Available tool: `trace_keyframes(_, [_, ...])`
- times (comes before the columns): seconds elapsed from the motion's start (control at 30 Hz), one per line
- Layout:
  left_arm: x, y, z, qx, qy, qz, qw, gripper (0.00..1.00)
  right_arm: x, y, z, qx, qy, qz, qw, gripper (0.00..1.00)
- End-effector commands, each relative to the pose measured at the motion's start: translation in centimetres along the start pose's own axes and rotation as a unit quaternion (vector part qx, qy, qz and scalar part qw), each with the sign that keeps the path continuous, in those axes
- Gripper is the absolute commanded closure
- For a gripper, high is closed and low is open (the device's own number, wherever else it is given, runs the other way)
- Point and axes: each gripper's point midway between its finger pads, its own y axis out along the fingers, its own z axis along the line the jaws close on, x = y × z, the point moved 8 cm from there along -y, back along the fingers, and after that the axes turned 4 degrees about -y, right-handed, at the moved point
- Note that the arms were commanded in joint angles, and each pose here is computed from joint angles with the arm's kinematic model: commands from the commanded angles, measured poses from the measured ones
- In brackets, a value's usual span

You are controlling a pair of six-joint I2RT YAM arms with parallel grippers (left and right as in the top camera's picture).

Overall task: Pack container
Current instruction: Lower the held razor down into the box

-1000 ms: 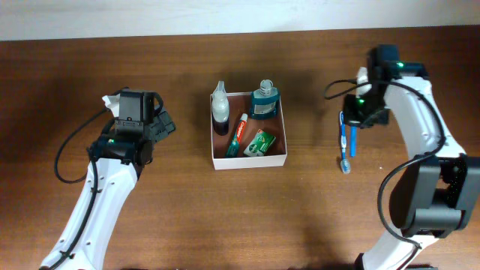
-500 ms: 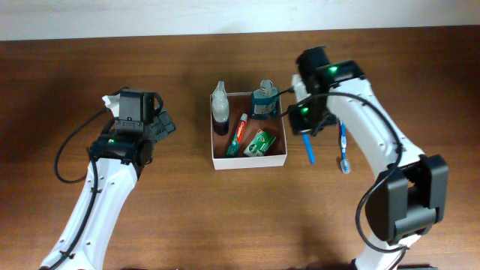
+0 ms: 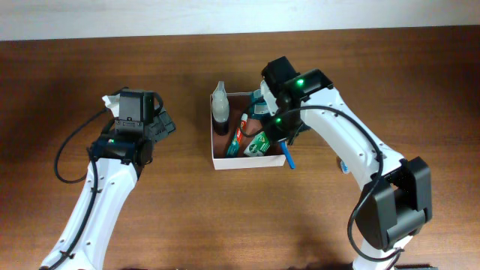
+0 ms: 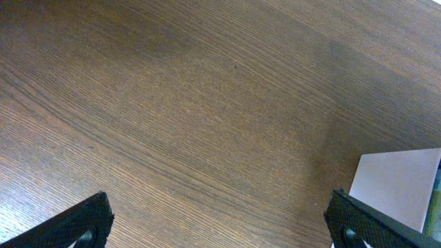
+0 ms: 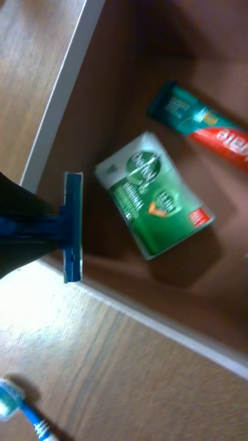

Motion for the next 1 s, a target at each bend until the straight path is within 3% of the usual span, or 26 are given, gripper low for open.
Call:
trace_keyframes(0.0, [0.5,-0.5,0.1,0.003,0.000,-0.013,1.000,0.01,0.9,-0.5,1.3,0.007,-0.028,-0.024,0.999,0.96])
trace_keyframes(0.53, [0.5,-0.5,0.1,0.003,0.000,-0.013,1.000,0.01,2.9,-0.6,2.4,0.005,-0.109,-0.088,0.990,0.96])
trace_keyframes(0.97, [0.5,-0.5,0.1,0.003,0.000,-0.013,1.000,0.01,4.2,-0.7,2.5,0.003,-0.114,-0.125,0.986,0.96])
